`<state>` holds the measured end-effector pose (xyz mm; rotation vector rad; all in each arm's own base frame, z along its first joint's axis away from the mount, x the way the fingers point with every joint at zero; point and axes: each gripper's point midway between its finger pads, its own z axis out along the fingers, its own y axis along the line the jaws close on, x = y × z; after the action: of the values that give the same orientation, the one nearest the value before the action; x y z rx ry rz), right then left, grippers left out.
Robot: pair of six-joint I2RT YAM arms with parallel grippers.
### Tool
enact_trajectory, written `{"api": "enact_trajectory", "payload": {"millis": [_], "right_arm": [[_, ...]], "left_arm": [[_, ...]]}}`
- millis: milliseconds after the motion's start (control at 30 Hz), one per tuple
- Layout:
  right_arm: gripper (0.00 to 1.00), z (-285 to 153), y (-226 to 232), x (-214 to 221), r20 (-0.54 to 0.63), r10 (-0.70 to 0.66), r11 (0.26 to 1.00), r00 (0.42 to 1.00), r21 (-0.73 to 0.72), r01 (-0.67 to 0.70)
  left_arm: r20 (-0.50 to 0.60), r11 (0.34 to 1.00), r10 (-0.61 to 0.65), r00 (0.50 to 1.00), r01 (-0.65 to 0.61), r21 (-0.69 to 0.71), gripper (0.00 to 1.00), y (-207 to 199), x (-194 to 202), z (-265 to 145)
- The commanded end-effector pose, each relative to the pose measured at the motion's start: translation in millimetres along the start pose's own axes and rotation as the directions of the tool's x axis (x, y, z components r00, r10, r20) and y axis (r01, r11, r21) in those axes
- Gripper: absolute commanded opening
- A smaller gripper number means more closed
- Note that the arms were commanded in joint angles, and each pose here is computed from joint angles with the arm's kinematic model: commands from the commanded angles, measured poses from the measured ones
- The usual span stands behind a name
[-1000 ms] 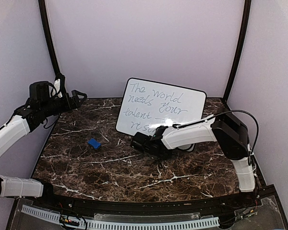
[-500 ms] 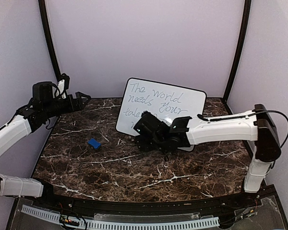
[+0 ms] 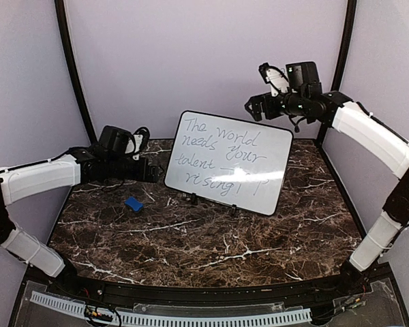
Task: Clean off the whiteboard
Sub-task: Move the whiteboard to the center of the board.
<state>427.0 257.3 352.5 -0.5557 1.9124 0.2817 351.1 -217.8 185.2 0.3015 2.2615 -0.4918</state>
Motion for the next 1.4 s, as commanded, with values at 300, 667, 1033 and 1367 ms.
{"api": "enact_trajectory", "payload": {"millis": [300,667,1033,1367], "right_arm": [[0.97,-43.3,-77.9,-27.5,0.136,0.055,0.998,0.989,0.012,-0.057],[0.96,-47.2,-97.3,-1.2,0.114,0.097,0.995,0.989,-0.003,-0.098],[0.96,-33.6,-89.7,-3.1,0.077,0.106,0.991,0.991,-0.091,-0.099],[0.95,-32.4,-81.8,-1.3,0.085,0.122,0.984,0.989,-0.140,-0.110]], "left_arm": [[-0.121,0.995,0.083,0.989,-0.089,-0.045,0.86,-52.5,47.2,77.7],[-0.159,0.987,0.161,0.974,-0.160,0.017,0.71,-71.4,62.7,122.2],[-0.196,0.981,0.196,0.961,-0.190,0.048,0.61,-74.7,75.3,140.4],[-0.214,0.976,0.218,0.952,-0.215,0.039,0.44,-71.5,82.4,153.1]]}}
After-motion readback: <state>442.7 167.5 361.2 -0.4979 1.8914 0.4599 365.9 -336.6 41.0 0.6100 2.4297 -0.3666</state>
